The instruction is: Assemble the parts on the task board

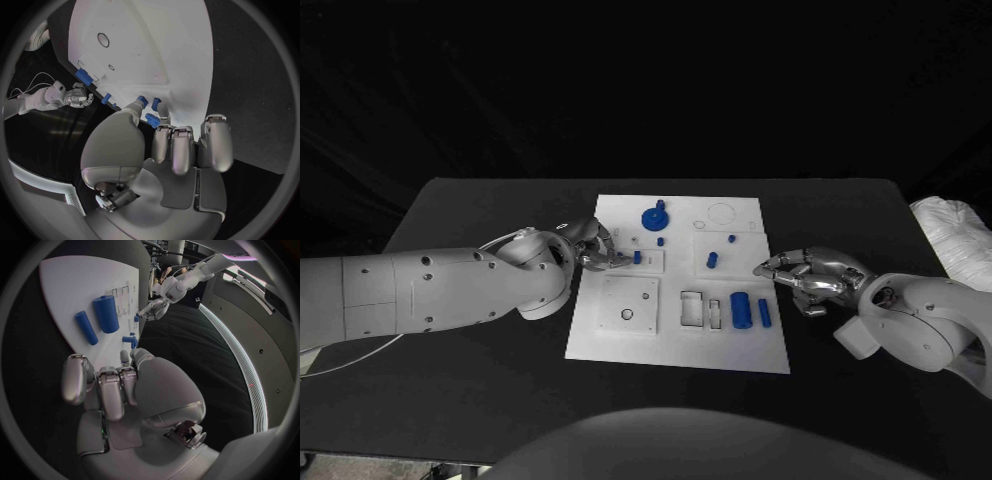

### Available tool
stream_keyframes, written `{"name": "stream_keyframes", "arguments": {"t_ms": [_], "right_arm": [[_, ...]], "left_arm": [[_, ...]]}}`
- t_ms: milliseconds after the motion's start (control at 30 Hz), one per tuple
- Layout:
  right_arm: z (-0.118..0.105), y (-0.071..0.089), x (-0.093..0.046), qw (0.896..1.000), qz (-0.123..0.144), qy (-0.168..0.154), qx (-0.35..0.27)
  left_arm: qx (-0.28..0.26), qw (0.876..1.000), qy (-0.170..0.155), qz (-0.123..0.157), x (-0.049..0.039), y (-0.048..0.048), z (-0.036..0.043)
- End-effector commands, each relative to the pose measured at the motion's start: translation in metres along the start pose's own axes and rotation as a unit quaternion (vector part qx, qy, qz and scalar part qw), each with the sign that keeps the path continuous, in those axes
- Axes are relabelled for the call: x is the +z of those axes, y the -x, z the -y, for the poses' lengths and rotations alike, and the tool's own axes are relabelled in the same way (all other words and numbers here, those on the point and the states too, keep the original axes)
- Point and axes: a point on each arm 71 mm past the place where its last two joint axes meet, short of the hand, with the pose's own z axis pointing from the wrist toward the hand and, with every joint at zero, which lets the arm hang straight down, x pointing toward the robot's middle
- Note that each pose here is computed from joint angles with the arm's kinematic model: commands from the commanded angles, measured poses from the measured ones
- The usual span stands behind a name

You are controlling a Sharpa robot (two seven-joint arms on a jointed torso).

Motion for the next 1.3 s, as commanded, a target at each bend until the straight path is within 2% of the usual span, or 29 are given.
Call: {"name": "stream_keyframes", "arguments": {"t_ms": [33,133,233,300,367,467,533,667,800,867,967,1067,1133,1200,1300], "right_arm": [[0.000,-0.002,0.000,1.000,-0.009,0.002,-0.001],[0.000,-0.002,-0.001,1.000,-0.009,0.001,-0.001],[0.000,-0.001,-0.001,1.000,-0.008,0.001,-0.001],[0.000,-0.001,-0.001,1.000,-0.007,0.001,-0.001],[0.000,-0.001,-0.001,1.000,-0.006,0.002,-0.001],[0.000,-0.001,-0.001,1.000,-0.006,0.003,-0.001],[0.000,-0.001,0.000,1.000,-0.005,0.005,-0.001],[-0.001,-0.002,0.000,1.000,-0.003,0.009,-0.002],[-0.002,-0.002,0.001,1.000,-0.002,0.012,-0.002],[-0.002,-0.002,0.001,1.000,-0.001,0.013,-0.002],[-0.003,-0.002,0.001,1.000,-0.002,0.014,-0.002],[-0.003,-0.002,0.001,1.000,-0.002,0.015,-0.001],[-0.003,-0.002,0.001,1.000,-0.003,0.016,-0.001],[-0.003,-0.003,0.001,1.000,-0.004,0.018,-0.001],[-0.004,-0.003,0.001,1.000,-0.006,0.021,-0.001]], "left_arm": [[0.011,1.000,-0.003,0.008,-0.0034,0.0022,-0.0011],[0.022,1.000,0.006,0.012,-0.0080,0.0066,-0.0064],[0.035,0.999,0.018,0.014,-0.0125,0.0149,-0.0115],[0.042,0.999,0.025,0.019,-0.0150,0.0254,-0.0137],[0.043,0.998,0.022,0.035,-0.0177,0.0413,-0.0137],[0.025,0.997,-0.008,0.073,-0.0206,0.0642,-0.0092],[-0.003,0.994,-0.043,0.104,-0.0225,0.0813,-0.0042],[-0.071,0.978,-0.115,0.156,-0.0261,0.1124,0.0068],[-0.106,0.962,-0.173,0.185,-0.0271,0.1319,0.0167],[-0.105,0.958,-0.193,0.184,-0.0254,0.1355,0.0212],[-0.085,0.961,-0.209,0.163,-0.0219,0.1347,0.0275],[-0.026,0.965,-0.228,0.127,-0.0169,0.1283,0.0371],[0.040,0.963,-0.243,0.107,-0.0129,0.1222,0.0454],[0.105,0.956,-0.257,0.098,-0.0098,0.1160,0.0533],[0.190,0.936,-0.282,0.093,-0.0059,0.1039,0.0659]]}}
